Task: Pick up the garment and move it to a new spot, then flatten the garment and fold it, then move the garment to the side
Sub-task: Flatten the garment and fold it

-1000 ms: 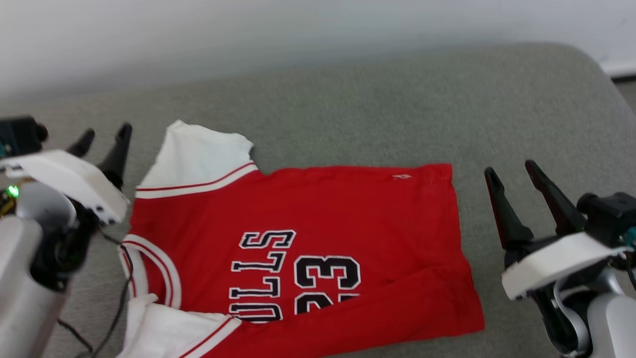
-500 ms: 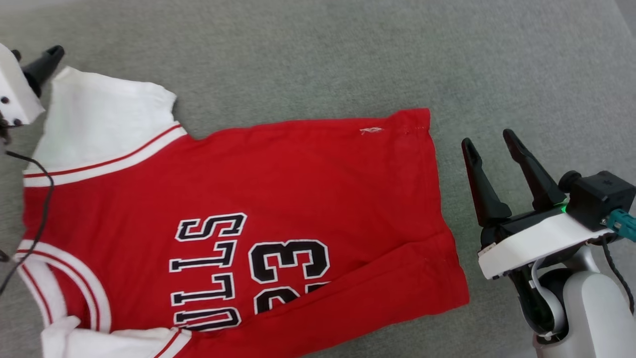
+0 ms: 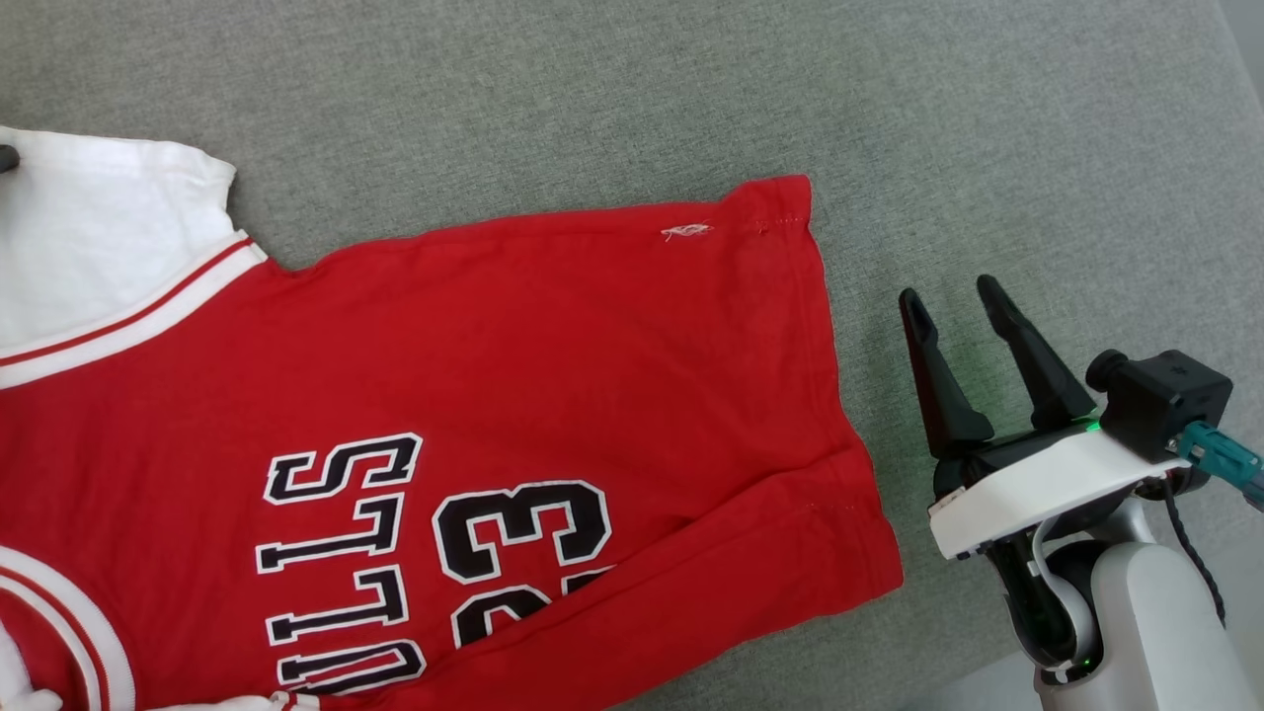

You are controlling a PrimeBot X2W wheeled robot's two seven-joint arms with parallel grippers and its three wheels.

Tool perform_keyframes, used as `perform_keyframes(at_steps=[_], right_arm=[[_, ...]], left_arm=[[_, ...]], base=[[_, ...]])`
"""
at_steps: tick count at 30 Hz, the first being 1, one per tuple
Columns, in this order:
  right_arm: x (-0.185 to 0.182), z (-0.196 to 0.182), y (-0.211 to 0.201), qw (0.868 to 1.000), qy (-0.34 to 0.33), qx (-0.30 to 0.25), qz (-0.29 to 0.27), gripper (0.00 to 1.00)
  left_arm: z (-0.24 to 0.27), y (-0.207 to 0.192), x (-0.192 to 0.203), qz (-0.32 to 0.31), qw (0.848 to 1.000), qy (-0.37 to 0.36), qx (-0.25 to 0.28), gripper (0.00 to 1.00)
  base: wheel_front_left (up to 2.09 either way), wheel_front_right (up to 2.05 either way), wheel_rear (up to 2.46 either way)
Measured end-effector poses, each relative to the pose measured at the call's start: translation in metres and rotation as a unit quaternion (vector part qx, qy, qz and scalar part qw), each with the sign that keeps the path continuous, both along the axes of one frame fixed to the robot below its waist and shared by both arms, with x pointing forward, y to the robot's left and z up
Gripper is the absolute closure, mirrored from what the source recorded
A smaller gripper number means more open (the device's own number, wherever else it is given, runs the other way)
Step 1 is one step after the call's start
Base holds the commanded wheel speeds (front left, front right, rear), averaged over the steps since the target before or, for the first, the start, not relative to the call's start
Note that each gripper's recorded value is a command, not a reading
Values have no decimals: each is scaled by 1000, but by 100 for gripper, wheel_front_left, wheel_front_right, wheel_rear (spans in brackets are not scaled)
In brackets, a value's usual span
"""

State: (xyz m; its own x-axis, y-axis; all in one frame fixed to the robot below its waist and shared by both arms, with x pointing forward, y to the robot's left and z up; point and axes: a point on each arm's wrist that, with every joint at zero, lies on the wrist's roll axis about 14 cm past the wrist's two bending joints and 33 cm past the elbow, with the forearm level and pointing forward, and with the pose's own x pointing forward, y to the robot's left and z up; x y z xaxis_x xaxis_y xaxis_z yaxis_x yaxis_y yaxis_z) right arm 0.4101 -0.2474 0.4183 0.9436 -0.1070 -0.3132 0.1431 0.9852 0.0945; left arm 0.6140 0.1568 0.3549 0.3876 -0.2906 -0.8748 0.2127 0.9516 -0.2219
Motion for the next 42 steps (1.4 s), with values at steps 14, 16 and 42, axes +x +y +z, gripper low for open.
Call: perform_keyframes(at_steps=[14, 16, 42], right_arm=[[1, -13, 3, 995, 71, 63, 14, 0], [9, -11, 6, 993, 85, 74, 29, 0], [78, -57, 53, 916, 357, 59, 175, 100]], left_arm=[[16, -14, -11, 12, 997, -58, -40, 100], [22, -16, -12, 14, 996, -76, -45, 100], [83, 7, -20, 3, 978, -206, -43, 100]], base=[[0, 0, 0], [0, 0, 0], [0, 0, 0]])
